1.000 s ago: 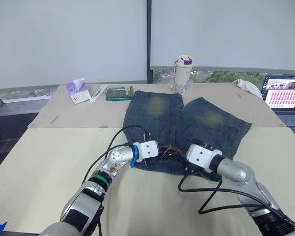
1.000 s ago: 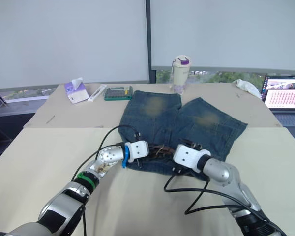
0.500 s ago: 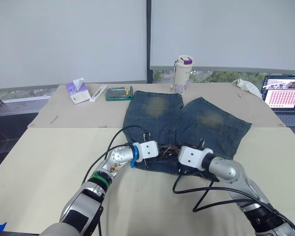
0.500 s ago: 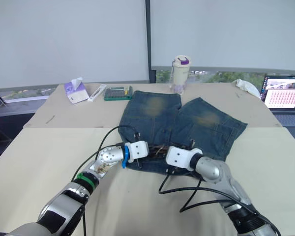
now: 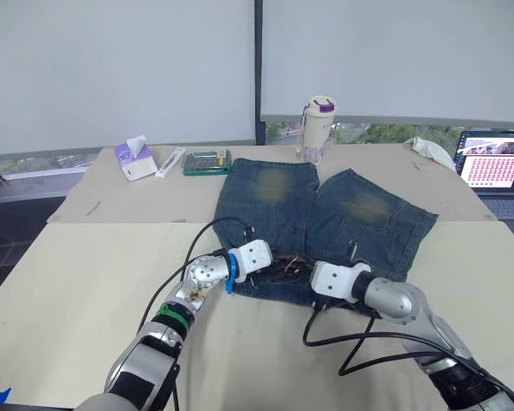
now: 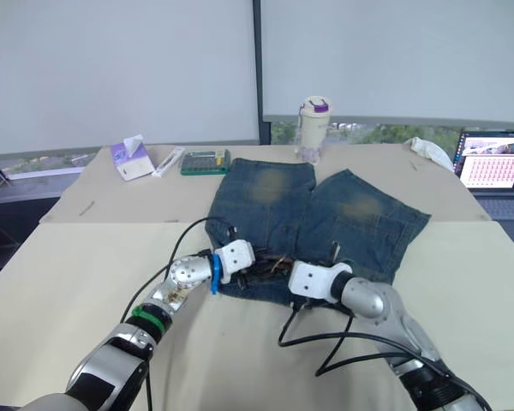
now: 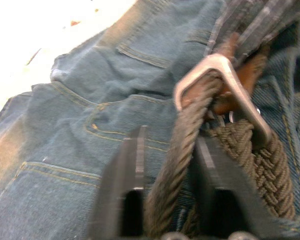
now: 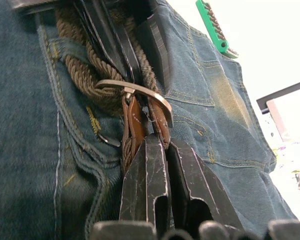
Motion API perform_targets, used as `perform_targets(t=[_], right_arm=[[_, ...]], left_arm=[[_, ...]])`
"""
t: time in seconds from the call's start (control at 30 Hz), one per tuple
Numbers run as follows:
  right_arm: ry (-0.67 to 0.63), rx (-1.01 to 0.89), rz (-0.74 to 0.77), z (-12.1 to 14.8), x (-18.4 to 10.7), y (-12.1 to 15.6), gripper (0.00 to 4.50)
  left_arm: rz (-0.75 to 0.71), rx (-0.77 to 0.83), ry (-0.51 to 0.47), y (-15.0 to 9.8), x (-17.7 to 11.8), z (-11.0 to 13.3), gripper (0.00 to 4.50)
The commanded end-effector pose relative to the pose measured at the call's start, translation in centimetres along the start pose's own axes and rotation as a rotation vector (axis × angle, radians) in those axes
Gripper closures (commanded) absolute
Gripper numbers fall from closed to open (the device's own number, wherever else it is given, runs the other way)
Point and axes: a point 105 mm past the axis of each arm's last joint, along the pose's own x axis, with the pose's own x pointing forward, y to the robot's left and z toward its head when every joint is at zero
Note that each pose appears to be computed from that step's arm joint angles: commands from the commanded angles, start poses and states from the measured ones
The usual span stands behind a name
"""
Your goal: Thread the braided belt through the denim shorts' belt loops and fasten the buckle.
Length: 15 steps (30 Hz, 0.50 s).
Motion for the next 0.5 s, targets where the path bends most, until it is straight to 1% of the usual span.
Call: perform_targets(t=[0.03, 0.1, 0.13, 0.2, 0.23, 0.3, 0.33, 0.37, 0.43, 0.5], right_arm=[[-0.003, -0.048, -0.086, 0.1, -1.0, -2.3, 4.5], [-0.004, -0.049, -0.091, 0.1, -1.0, -2.4, 4.5], [-0.007, -0.049, -0.094, 0.2, -1.0, -2.4, 4.5], [-0.009, -0.049, -0.097, 0.3, -1.0, -2.5, 4.5], [-0.011, -0.049, -0.101, 0.3, -1.0, -2.6, 4.5], [-0.012, -0.048, -0.108, 0.3, -1.1, -2.7, 4.5], [-0.012, -0.046, -0.113, 0.3, -1.1, -2.8, 4.5], [-0.01, -0.047, -0.115, 0.2, -1.2, -2.9, 4.5], [-0.011, -0.05, -0.118, 0.2, -1.2, -3.0, 4.5], [-0.015, -0.05, -0.12, 0.3, -1.3, -3.1, 4.5]], left_arm=[[0.005, -0.059, -0.168, -0.3, -1.3, 2.0, 1.78], [0.022, -0.077, -0.238, -0.1, -2.6, 2.9, 1.12], [0.057, -0.091, -0.271, 0.5, -3.3, 3.3, 0.81], [0.115, -0.128, -0.298, 1.4, -4.3, 3.5, 0.11], [0.141, -0.147, -0.304, 1.9, -4.7, 3.5, 0.05], [0.224, -0.208, -0.285, 3.0, -5.7, 2.6, 0.05], [0.265, -0.232, -0.236, 3.4, -6.2, 1.4, 0.05], [0.294, -0.231, -0.163, 3.6, -6.6, 0.0, 0.05], [0.275, -0.246, -0.063, 2.9, -6.7, -1.9, 0.05], [0.236, -0.251, -0.02, 2.1, -6.2, -2.6, 0.05]])
